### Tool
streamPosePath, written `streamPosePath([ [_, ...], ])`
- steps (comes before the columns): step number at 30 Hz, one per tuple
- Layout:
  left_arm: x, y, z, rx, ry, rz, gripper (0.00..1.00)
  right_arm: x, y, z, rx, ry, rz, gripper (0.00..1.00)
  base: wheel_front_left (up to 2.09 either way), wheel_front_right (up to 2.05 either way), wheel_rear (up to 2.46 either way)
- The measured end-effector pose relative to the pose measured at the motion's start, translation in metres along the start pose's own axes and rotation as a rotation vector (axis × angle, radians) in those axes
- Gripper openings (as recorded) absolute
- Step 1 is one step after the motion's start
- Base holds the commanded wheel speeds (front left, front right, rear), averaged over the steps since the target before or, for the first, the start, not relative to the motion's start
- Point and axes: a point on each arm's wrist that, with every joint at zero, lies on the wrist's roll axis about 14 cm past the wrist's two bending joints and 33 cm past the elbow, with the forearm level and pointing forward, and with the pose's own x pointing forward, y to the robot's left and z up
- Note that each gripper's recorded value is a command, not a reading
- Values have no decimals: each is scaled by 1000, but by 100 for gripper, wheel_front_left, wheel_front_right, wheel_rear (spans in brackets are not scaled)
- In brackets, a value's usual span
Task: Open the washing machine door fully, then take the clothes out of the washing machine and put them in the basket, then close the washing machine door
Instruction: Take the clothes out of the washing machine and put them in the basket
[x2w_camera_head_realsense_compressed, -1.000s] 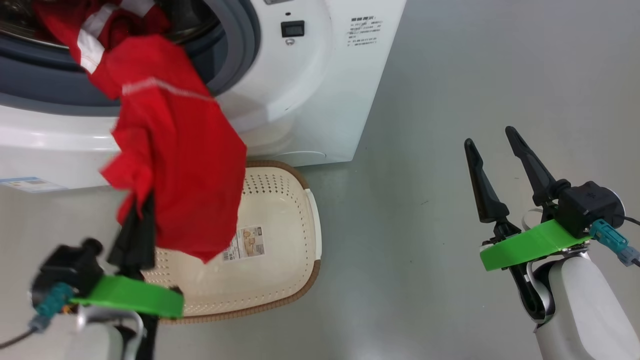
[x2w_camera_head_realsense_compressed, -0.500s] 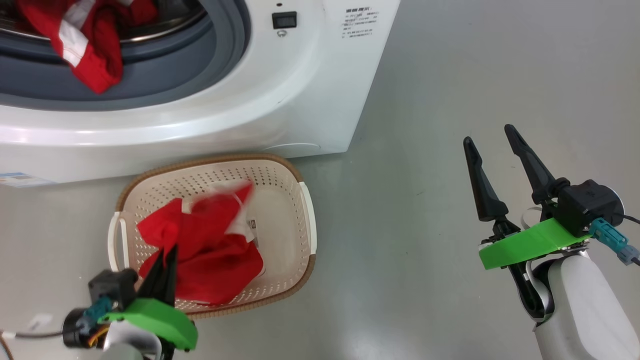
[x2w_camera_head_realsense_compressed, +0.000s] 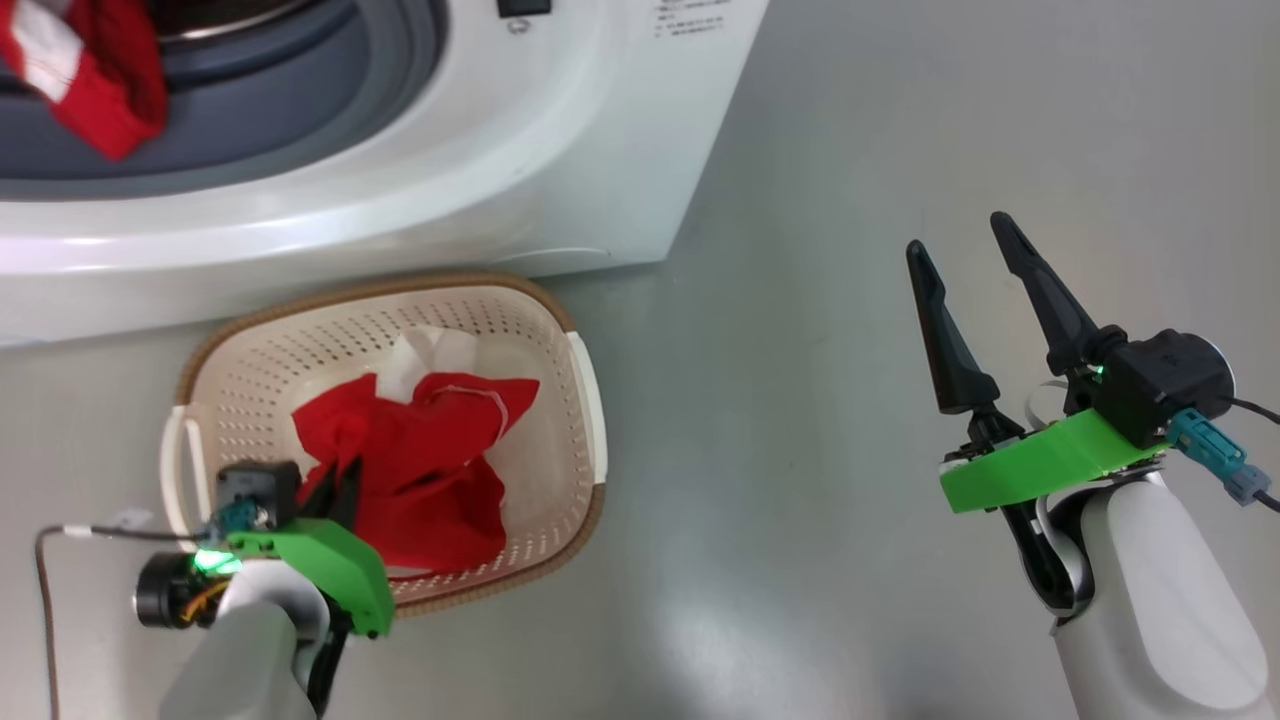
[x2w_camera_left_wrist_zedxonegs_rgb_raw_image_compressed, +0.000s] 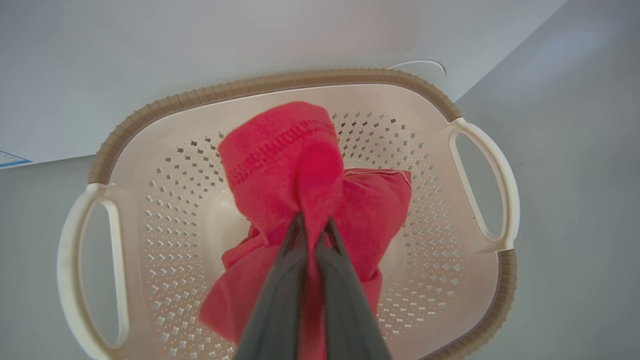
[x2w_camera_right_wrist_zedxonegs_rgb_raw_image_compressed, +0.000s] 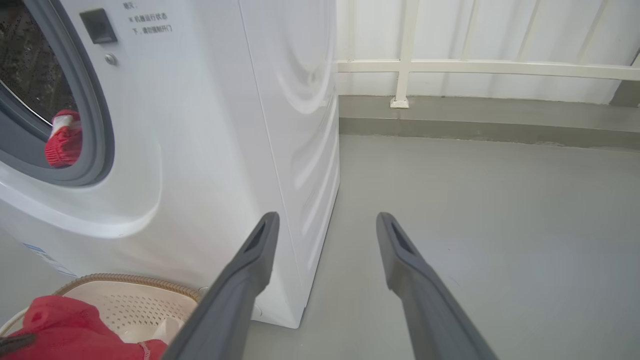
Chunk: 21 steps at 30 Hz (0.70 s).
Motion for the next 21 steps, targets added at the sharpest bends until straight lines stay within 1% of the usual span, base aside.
streamPosePath([
  [7,19,2,-23,37,113,-13,0,6,-5,-4,-3,3,-12,100,0,0,0],
  [14,37,13,-36,80,186,-15,0,8,-10,-14,-2,20,-28,100,0,0,0],
  [18,52,12,-37,89,206,-28,0,10,-16,-20,-9,28,-41,100,0,0,0],
  [21,59,10,-42,72,226,-33,0,9,-19,-28,-13,48,-51,100,0,0,0],
])
